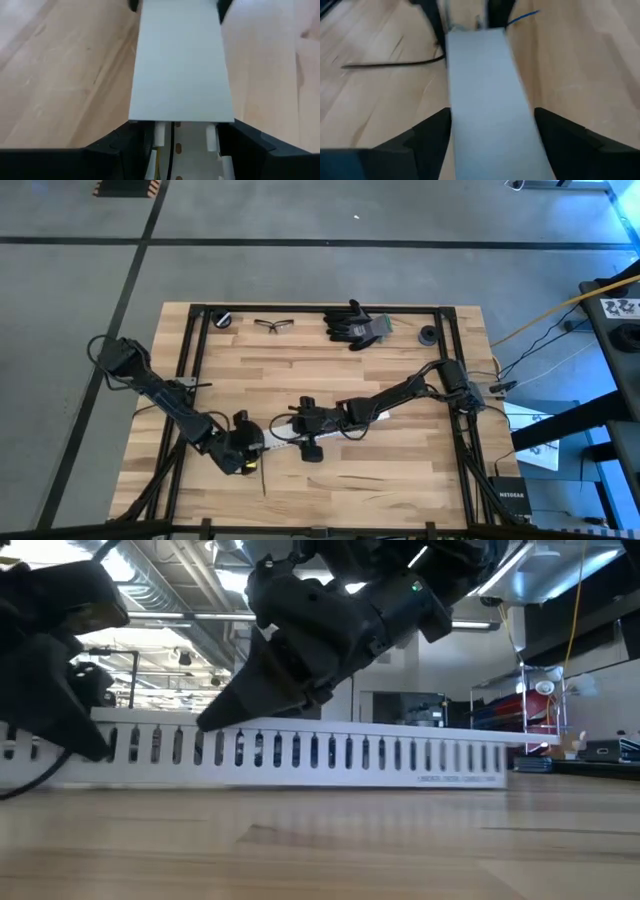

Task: Ziptie cables
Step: Close the white cable duct

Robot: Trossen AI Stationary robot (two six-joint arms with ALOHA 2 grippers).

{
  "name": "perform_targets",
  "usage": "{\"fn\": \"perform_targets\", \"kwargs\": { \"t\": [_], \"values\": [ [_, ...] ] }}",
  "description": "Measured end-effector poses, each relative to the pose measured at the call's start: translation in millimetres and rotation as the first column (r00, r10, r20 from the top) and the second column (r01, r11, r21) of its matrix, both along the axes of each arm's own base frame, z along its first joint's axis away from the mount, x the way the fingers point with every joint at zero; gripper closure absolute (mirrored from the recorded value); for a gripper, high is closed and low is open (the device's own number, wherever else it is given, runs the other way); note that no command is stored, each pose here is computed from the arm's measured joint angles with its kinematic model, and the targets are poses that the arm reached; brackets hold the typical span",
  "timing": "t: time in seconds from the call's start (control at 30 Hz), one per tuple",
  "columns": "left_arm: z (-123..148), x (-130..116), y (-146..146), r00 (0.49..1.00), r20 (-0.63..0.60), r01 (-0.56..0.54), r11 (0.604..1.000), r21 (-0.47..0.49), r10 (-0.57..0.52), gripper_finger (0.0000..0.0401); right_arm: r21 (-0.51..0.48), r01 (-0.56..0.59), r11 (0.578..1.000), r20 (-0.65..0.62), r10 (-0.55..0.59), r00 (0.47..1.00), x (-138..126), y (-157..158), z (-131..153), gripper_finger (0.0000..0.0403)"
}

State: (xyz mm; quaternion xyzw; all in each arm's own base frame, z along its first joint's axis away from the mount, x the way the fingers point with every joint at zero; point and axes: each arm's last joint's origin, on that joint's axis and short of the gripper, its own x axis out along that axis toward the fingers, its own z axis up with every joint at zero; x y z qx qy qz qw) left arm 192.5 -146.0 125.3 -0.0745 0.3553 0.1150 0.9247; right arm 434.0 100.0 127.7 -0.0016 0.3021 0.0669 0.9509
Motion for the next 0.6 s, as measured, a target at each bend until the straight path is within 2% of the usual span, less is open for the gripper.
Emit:
{"fn": "perform_targets", "kwargs": {
  "t": [0.33,0.6],
  "values": [
    [-0.4,3.1,2.6,1.0,-0.019,0.012,0.999,-0.03,-0.012,0.0205,-0.002,-0.006,1.0,-0.017,0.006,1.0,-1.5,1.1,-1.5,0.0068],
    [-0.1,6.1,5.1,0.999,-0.034,0.016,0.998,-0.068,-0.018,0.0205,-0.006,-0.017,1.0,-0.016,0.017,1.0,1.9,2.5,4.9,0.0054]
  ]
}}
